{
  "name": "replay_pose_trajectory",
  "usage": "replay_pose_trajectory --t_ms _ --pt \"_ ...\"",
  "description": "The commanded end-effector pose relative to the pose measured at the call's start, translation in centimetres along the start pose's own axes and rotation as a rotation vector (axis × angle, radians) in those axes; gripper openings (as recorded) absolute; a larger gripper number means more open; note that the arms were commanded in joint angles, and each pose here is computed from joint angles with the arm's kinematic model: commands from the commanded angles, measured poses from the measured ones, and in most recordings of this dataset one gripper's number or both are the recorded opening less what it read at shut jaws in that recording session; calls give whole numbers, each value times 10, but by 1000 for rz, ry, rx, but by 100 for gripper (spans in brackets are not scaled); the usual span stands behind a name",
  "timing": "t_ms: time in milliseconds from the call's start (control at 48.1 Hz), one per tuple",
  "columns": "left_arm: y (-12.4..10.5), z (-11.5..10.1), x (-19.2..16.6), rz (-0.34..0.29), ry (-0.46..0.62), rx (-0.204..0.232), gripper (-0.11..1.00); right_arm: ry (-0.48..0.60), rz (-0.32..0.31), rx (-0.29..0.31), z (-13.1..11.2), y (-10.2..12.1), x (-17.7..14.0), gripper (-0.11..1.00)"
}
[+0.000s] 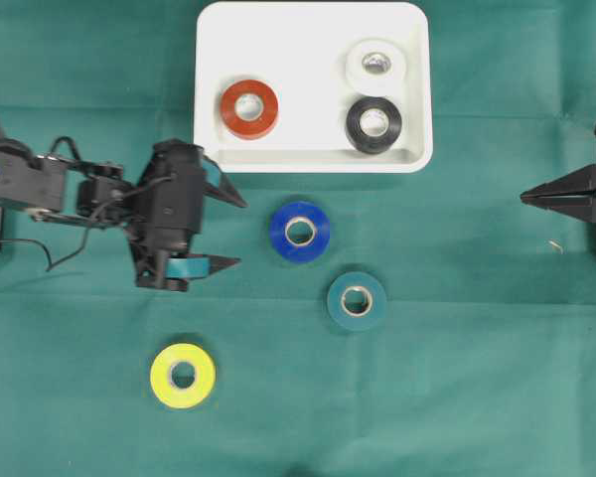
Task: Put the tape into the white case with the left arm.
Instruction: 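Move the left gripper toward the blue tape roll, then lower the left gripper into the blue roll's hole and close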
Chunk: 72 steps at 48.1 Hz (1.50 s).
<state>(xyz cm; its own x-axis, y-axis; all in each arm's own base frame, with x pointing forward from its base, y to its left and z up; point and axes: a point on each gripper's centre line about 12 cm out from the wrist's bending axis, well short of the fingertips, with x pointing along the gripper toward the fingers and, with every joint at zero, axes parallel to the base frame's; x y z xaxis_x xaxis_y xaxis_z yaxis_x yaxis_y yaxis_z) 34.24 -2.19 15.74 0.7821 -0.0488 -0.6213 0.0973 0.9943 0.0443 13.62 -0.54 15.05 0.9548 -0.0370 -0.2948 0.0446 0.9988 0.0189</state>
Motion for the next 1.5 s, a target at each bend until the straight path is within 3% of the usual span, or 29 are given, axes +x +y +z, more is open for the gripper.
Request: replay_pose_trajectory --t_ms 0,395,1477 --pt "0 16 11 -2 -19 2 99 -14 -2 1 5 0 1 -9" --pt "-1 19 59 -10 90 4 99 -14 -2 -1 5 0 1 -9" --pt "-1 7 106 -16 165 27 99 -17 -2 -1 5 0 1 -9"
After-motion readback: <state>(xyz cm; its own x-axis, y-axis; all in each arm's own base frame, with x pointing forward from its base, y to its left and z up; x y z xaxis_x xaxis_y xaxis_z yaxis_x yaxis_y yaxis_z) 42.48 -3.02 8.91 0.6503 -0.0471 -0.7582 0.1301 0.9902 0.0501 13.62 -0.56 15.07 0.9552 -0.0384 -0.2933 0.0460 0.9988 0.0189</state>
